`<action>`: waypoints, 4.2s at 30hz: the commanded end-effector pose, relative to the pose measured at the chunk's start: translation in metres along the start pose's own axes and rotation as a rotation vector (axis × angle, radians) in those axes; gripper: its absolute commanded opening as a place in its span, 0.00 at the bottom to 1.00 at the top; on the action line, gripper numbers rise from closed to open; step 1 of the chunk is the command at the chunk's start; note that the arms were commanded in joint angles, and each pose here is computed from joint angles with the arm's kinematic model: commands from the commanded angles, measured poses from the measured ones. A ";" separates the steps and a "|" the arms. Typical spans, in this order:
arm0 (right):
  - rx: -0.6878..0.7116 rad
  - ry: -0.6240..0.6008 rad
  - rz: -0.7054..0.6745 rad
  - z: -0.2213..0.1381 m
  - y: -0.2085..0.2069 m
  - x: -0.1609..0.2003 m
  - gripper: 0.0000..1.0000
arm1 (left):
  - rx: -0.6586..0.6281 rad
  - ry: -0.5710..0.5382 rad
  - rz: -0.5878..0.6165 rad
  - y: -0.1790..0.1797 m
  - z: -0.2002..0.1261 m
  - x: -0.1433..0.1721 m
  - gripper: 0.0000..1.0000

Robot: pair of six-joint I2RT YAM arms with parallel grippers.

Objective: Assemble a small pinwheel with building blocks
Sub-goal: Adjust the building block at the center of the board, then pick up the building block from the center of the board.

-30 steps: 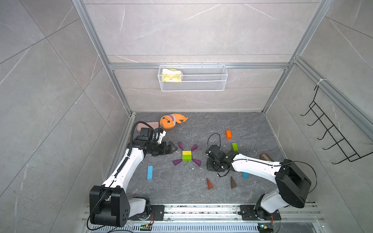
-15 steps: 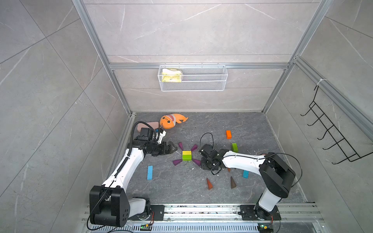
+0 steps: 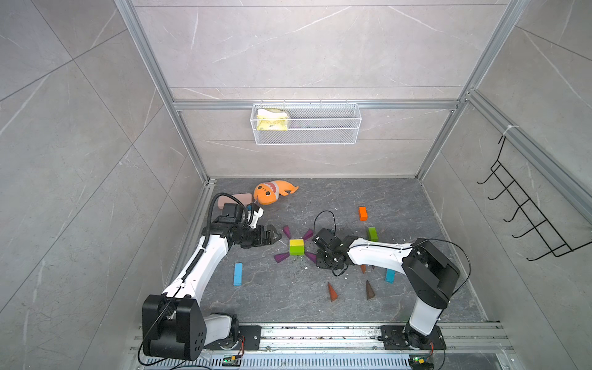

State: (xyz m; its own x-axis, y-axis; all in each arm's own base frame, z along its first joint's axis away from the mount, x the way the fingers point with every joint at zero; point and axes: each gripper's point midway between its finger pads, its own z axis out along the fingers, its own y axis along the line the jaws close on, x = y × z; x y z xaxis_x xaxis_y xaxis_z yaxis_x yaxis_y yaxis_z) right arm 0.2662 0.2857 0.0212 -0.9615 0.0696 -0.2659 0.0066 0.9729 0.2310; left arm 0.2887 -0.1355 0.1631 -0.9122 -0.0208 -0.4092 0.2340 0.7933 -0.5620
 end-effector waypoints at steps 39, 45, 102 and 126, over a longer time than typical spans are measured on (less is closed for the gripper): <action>0.062 -0.104 0.008 -0.026 -0.015 -0.015 0.32 | -0.063 -0.004 0.006 0.012 0.000 0.000 1.00; -0.028 -0.283 -0.082 -0.079 -0.016 -0.033 0.71 | -0.093 -0.004 0.048 0.017 -0.002 0.003 1.00; -0.354 -0.097 -0.372 -0.119 -0.026 0.059 0.99 | -0.864 0.157 -0.416 0.160 0.001 0.090 0.70; -0.358 -0.082 -0.376 -0.121 -0.020 0.056 1.00 | -0.688 0.151 -0.521 0.143 0.027 0.121 0.56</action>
State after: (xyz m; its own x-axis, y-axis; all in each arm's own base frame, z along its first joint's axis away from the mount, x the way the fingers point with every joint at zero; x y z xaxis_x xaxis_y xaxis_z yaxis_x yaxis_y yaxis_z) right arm 0.1750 0.2402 0.1057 -0.8626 -0.2454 -0.4423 -0.4353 0.8056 0.4019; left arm 0.2332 -0.0417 0.0169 -0.8996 -0.4186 -0.1240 -0.4082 0.9073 -0.1013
